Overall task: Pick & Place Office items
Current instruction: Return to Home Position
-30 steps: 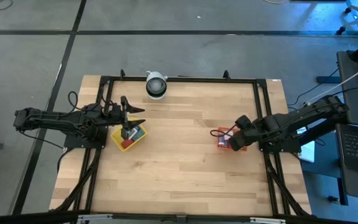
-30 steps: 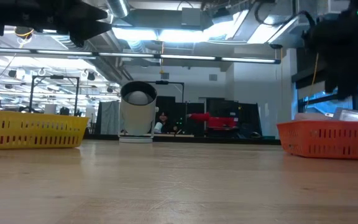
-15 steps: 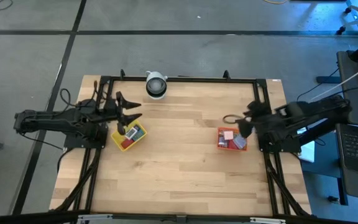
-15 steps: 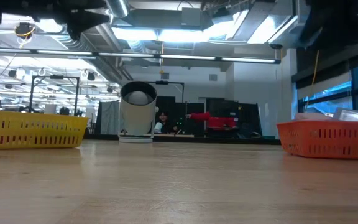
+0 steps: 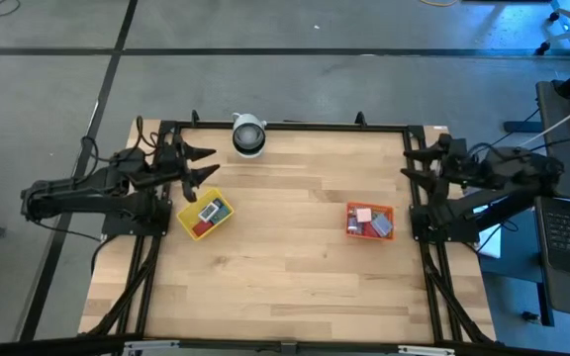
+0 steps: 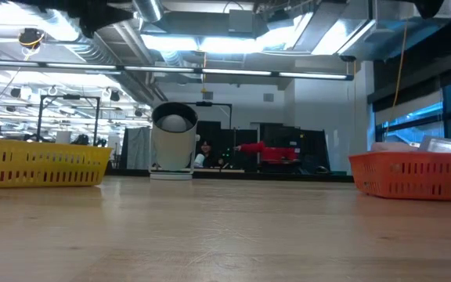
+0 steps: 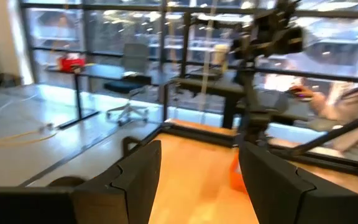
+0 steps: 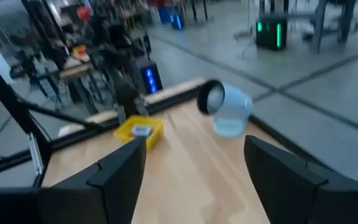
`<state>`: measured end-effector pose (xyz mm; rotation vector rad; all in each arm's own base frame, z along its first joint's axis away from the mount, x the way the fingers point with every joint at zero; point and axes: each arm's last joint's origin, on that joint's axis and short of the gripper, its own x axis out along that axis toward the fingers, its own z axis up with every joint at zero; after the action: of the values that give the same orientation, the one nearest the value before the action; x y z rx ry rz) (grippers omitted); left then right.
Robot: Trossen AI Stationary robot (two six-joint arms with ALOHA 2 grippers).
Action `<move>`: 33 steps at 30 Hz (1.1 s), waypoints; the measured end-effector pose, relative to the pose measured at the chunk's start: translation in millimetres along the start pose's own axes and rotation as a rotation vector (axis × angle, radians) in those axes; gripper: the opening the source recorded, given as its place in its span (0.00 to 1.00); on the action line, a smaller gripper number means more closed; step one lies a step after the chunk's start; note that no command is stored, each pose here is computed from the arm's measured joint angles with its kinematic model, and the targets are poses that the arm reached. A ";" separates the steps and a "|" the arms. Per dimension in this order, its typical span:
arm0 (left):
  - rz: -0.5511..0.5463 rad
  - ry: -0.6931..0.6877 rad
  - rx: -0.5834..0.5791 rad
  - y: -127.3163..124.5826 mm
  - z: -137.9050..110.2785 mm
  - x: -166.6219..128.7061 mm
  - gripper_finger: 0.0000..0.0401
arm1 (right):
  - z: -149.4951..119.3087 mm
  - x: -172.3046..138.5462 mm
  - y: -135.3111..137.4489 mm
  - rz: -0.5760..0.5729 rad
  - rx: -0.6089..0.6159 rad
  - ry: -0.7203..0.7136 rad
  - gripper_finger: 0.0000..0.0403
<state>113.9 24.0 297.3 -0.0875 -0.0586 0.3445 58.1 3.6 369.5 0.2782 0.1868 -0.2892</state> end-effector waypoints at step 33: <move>-0.300 -0.021 0.006 21.2 -95.3 6.1 0.53 | -157.9 61.9 -16.4 0.248 -0.139 -0.249 0.68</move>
<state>119.4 38.8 200.8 -0.0682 -0.0900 0.0464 89.1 19.5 202.7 0.1241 -0.0735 -0.0624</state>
